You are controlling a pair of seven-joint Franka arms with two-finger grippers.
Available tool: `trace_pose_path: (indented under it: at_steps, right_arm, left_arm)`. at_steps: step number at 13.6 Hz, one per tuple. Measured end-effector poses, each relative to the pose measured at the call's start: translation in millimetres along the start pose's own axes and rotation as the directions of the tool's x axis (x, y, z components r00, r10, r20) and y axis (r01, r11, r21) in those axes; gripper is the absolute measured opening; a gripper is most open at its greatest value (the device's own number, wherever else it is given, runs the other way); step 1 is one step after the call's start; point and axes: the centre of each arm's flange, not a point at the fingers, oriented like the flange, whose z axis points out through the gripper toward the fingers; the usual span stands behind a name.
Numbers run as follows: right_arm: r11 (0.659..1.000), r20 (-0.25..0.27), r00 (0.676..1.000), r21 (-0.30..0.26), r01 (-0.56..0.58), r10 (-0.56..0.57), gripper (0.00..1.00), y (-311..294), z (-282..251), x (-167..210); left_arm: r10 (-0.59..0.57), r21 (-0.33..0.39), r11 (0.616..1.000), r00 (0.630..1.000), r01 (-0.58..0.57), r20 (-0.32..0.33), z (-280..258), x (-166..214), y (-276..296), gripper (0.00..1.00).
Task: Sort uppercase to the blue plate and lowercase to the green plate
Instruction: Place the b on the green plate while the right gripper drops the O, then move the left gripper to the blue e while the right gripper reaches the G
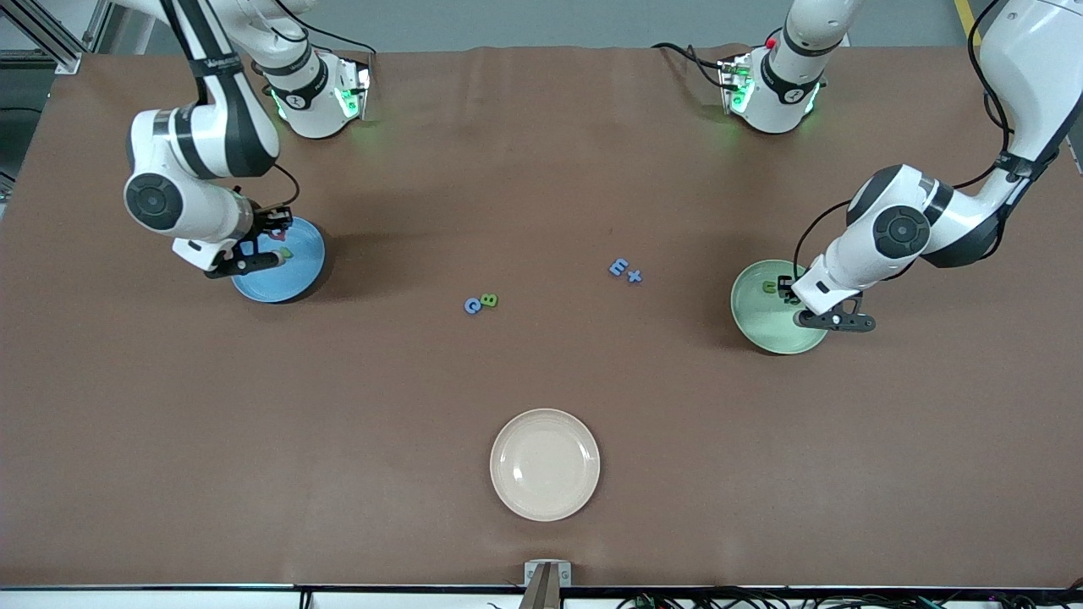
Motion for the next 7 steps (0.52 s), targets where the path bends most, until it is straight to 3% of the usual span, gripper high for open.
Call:
trace_pose_path:
  at_steps: [1, 3, 6, 7]
  right_arm:
    - [1.000, 0.008, 1.000, 0.006, -0.006, 0.006, 0.36, 5.9, 6.8, 1.4]
    - [1.000, 0.006, 1.000, 0.010, -0.015, 0.015, 0.54, 11.1, 14.2, 5.5]
    - [1.000, -0.025, 1.000, -0.002, 0.002, -0.002, 0.85, 7.8, -8.6, 15.4]
    - [1.000, 0.001, 1.000, -0.009, 0.016, -0.016, 0.96, 0.0, -28.6, 19.1]
  left_arm:
    - [0.009, 0.008, 1.000, 1.000, -0.009, 0.000, 4.1, -1.2, -1.7, 0.39]
    - [0.010, -0.001, 1.000, 1.000, -0.010, 0.006, 10.7, -2.0, -2.6, 0.39]
    - [0.006, -0.004, 1.000, 1.000, -0.006, 0.004, 11.9, -2.0, -1.2, 0.67]
    - [0.002, -0.005, 1.000, 1.000, -0.002, -0.002, 9.1, -1.3, 2.8, 0.76]
